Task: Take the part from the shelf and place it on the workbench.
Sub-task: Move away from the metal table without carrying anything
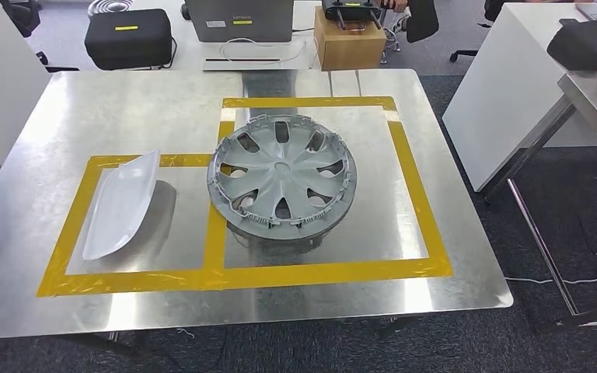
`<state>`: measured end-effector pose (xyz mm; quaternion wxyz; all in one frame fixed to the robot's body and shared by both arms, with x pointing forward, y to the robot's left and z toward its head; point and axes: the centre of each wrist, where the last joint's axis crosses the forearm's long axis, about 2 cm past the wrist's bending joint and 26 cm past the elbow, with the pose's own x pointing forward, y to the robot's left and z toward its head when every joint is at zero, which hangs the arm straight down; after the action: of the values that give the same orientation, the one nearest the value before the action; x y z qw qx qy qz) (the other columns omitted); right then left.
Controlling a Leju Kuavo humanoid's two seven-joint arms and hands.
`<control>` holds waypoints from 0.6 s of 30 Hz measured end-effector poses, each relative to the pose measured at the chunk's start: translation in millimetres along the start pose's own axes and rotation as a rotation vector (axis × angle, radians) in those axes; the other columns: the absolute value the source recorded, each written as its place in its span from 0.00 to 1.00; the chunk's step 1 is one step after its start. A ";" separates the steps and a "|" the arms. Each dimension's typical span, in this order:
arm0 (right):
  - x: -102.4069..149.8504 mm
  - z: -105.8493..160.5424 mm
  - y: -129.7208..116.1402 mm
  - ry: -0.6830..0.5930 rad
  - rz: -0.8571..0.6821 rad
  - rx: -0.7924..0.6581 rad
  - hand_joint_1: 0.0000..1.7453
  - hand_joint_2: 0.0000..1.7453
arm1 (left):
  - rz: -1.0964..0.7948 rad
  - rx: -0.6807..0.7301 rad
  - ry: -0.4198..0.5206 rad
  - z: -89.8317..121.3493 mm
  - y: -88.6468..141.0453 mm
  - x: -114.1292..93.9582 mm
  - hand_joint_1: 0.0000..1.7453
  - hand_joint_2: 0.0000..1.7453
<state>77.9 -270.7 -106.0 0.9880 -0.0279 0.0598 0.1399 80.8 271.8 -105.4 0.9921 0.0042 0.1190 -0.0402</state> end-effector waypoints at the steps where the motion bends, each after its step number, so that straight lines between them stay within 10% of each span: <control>1: 0.0 0.0 0.1 0.000 0.000 0.000 0.00 0.00 | -0.001 0.000 0.000 0.0 0.0 0.0 0.00 0.00; 18: -1.1 -0.3 1.2 0.002 0.000 0.001 0.00 0.00 | -0.023 0.008 0.003 0.9 -0.2 2.0 0.00 0.00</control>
<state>76.4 -269.9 -106.2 0.9879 -0.0275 0.0610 0.1400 82.9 271.4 -105.0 0.9913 0.0071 0.1204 -0.0520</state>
